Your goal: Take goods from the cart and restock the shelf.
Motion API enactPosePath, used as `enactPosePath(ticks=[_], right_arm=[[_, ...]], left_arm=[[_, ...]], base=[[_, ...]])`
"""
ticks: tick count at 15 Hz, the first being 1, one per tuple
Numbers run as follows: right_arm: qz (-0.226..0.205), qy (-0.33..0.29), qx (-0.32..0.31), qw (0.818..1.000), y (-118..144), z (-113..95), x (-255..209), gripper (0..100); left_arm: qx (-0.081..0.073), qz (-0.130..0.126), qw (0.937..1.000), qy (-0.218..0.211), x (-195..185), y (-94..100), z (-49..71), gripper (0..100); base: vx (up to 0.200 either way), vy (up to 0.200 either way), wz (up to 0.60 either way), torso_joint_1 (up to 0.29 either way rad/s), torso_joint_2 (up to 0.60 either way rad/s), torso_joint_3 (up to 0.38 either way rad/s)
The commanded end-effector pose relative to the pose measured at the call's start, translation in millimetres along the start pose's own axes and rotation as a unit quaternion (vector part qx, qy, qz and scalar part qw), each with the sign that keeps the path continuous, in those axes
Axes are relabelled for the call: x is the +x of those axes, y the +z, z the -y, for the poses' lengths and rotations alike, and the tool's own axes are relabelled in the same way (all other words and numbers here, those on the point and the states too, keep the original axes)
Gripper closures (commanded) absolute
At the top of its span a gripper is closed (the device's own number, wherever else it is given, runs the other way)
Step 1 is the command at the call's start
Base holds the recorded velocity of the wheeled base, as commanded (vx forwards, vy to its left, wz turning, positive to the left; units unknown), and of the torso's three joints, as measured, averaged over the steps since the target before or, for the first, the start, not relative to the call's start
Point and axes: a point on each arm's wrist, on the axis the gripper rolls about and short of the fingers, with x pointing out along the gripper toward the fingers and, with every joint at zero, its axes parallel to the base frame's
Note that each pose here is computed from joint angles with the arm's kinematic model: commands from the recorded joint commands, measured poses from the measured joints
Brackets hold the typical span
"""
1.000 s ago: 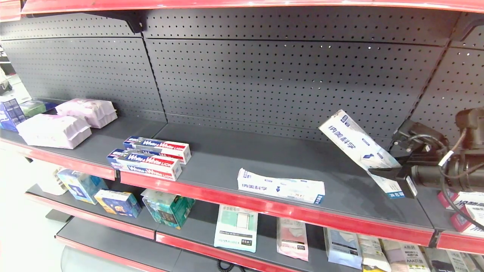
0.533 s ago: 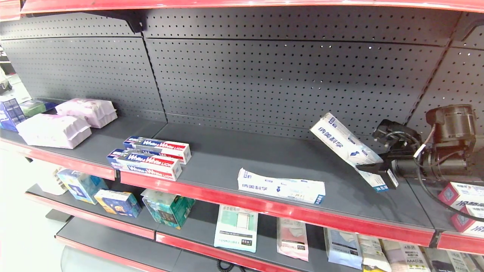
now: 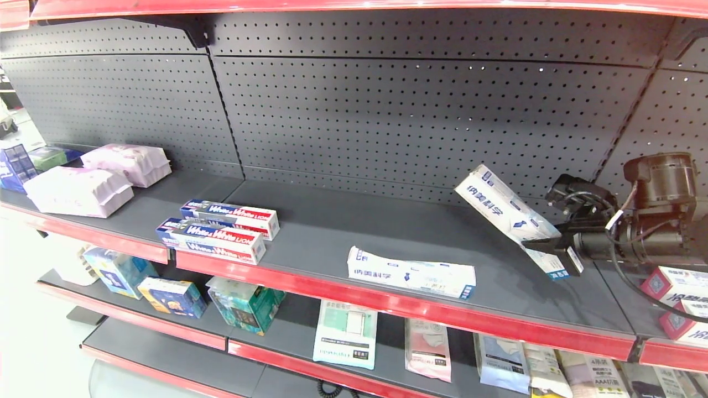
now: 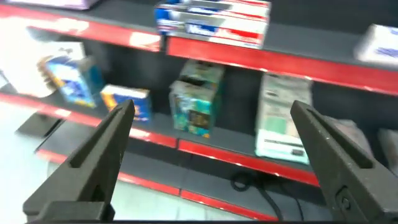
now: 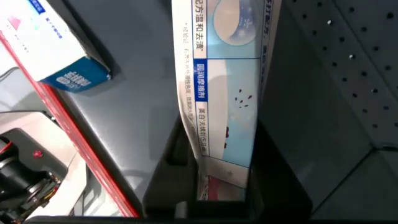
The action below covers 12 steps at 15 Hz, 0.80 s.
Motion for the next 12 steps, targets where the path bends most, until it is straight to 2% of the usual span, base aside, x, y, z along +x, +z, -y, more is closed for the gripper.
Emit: enactPosePath(ticks=[1, 4, 5, 8, 11, 12], right_arm=[[0.001, -0.002, 0.0, 1.0, 0, 0, -1, 100], [0.001, -0.007, 0.002, 1.0, -1, 4, -2, 100], [-0.003, -0.006, 0.002, 1.0, -2, 4, 1, 100], [-0.008, 0.007, -0.007, 1.0, -1, 0, 10, 100], [-0.008, 0.012, -0.011, 1.0, 1, 1, 18, 100], [-0.001, 0.012, -0.015, 1.0, 5, 3, 19, 100]], left_arm=[[0.012, 0.004, 0.9987, -0.05, -1, -1.7, -1.5, 0], [0.012, 0.019, 0.9985, -0.05, -3, -2.4, -1.6, 0], [0.01, 0.043, 0.9981, -0.043, -6, -3.7, -1.4, 0], [-0.002, 0.043, 0.9987, -0.025, -6, -3.7, -2.1, 0], [0.0, 0.043, 0.9987, -0.026, -6, -3.7, -2.1, 0], [0.01, 0.044, 0.9986, -0.027, -6, -3.7, -2.0, 0]], base=[[0.0, 0.0, 0.0, 0.0, 0.0, 0.0], [0.0, 0.0, 0.0, 0.0, 0.0, 0.0], [0.0, 0.0, 0.0, 0.0, 0.0, 0.0], [0.0, 0.0, 0.0, 0.0, 0.0, 0.0], [0.0, 0.0, 0.0, 0.0, 0.0, 0.0], [0.0, 0.0, 0.0, 0.0, 0.0, 0.0]])
